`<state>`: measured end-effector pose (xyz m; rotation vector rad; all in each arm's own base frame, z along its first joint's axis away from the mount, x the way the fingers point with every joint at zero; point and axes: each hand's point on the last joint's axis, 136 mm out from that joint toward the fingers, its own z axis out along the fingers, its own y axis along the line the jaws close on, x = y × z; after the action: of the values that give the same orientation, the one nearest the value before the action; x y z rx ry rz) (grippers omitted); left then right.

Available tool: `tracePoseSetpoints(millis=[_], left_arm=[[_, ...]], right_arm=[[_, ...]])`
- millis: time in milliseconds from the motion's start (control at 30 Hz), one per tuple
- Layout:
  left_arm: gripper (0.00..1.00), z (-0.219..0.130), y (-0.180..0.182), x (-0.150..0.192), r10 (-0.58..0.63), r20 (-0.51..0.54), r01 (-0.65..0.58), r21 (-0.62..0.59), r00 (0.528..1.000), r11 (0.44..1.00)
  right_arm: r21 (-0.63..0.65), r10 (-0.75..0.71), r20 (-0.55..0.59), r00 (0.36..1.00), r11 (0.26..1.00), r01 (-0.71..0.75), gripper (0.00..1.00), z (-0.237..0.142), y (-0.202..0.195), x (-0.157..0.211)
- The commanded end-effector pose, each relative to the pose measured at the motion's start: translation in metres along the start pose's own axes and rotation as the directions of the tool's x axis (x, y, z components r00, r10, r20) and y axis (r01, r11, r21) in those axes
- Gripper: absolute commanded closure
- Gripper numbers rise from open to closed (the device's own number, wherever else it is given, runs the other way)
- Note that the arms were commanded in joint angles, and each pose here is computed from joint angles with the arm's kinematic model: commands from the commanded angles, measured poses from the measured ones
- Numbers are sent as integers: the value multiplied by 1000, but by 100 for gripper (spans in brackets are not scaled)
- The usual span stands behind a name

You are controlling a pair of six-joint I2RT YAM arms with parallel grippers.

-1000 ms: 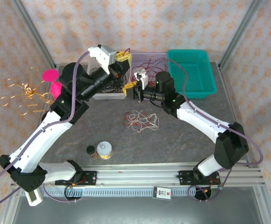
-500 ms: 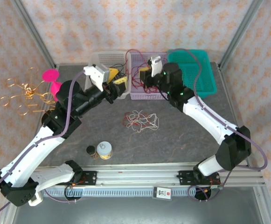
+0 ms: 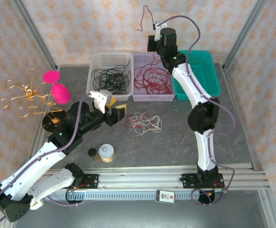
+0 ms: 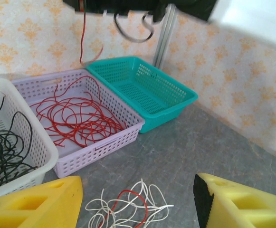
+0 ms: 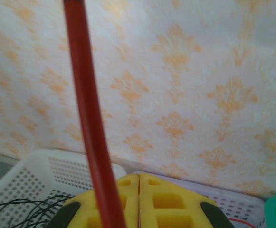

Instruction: Untangle the cables

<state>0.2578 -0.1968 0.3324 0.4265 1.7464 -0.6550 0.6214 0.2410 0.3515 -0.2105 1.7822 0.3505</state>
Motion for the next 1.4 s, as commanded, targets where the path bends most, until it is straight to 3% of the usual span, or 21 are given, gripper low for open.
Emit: tracePoseSetpoints(millis=[0,233,533,700,1033,1367], left_arm=[[36,-3,5,4,-40,-1,40,-27,999,999],[38,7,5,14,-37,-36,37,-22,999,999],[38,23,3,19,-40,-53,40,-1,998,999],[38,24,4,21,-45,-48,45,0,998,999],[38,39,13,45,-87,-107,84,-37,990,996],[35,38,12,50,-105,-52,104,-10,993,994]], right_arm=[[-17,189,-161,969,981,-194,100,32,-16,60],[75,308,-363,880,951,-301,100,54,-28,182],[184,262,-517,815,964,-193,100,31,-36,248],[217,252,-539,804,964,-156,100,20,-44,259],[200,243,-567,787,968,-154,90,15,-43,279],[154,204,-471,858,977,-148,60,-22,-9,210]])
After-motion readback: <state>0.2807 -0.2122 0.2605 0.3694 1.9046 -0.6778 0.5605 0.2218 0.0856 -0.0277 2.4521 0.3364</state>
